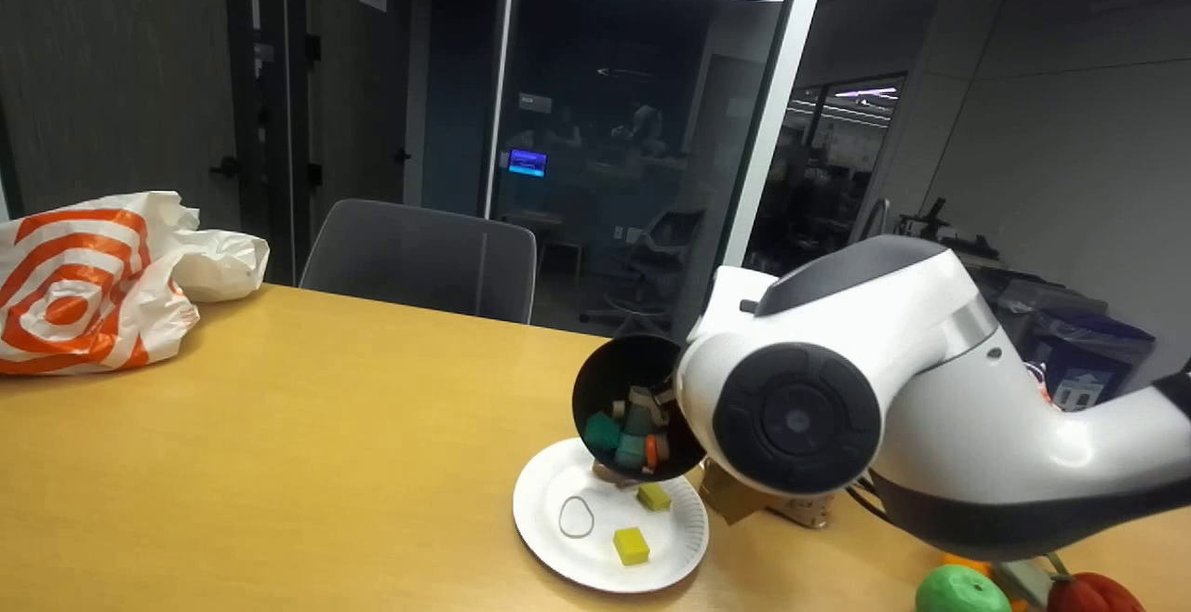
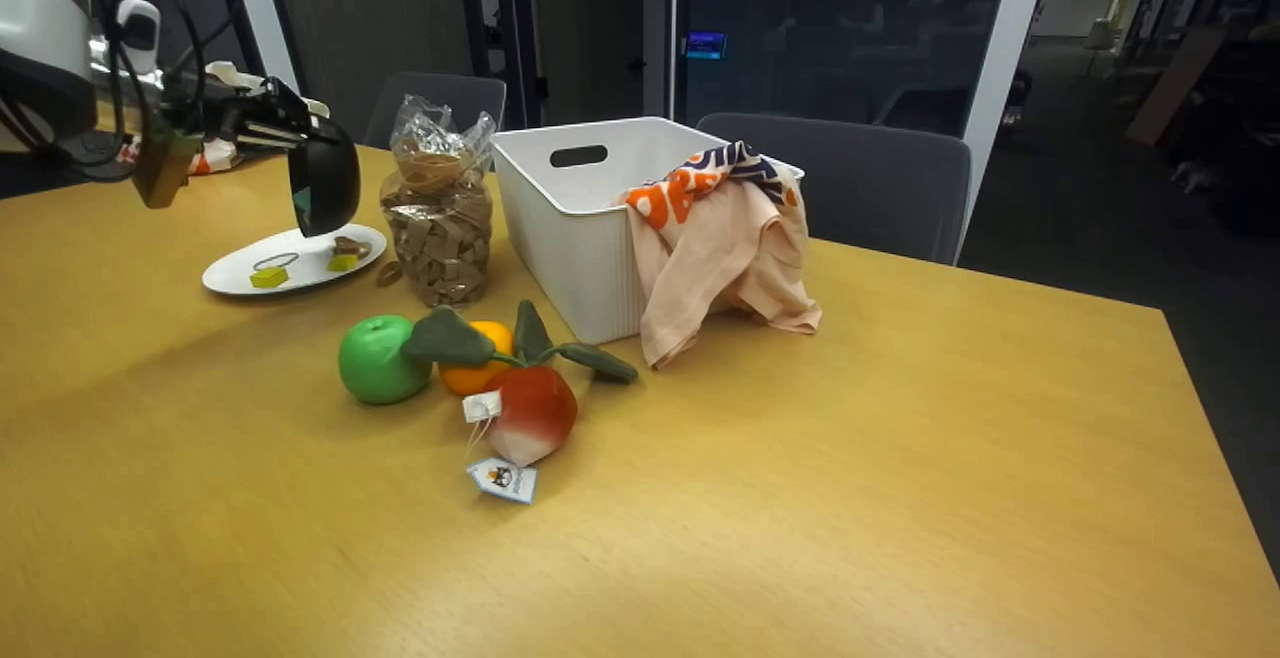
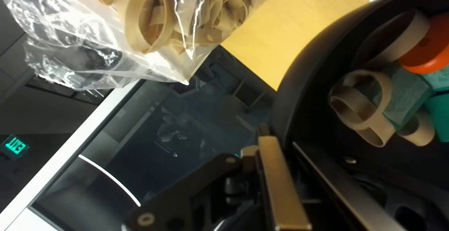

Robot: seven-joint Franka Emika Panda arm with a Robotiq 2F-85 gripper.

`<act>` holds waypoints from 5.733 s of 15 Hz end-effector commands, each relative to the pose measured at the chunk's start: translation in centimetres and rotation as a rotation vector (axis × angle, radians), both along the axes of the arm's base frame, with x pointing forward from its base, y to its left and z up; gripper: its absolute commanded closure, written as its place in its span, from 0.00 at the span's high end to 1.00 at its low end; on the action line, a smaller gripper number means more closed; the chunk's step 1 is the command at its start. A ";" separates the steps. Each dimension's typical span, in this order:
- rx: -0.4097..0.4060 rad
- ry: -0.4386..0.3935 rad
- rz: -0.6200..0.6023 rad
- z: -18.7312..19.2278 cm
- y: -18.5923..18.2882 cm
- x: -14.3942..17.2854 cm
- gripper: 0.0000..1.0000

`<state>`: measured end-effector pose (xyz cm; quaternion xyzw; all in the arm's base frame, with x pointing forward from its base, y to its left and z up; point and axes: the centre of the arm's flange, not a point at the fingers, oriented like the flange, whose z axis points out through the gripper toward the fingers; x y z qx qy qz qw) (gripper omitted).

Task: Pour the items in the black bowl onto the white plate then put the fruits and radish in the bowl.

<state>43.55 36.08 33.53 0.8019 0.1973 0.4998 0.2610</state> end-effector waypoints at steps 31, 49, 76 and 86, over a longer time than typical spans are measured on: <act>0.168 -0.336 0.099 0.1 -4.6 -3.1 0.10; 0.047 -0.396 0.198 -1.1 -4.7 -3.8 0.09; -0.090 -0.666 0.174 3.8 -4.5 -5.8 0.09; 0.158 -0.045 0.005 8.6 -11.0 0.7 0.11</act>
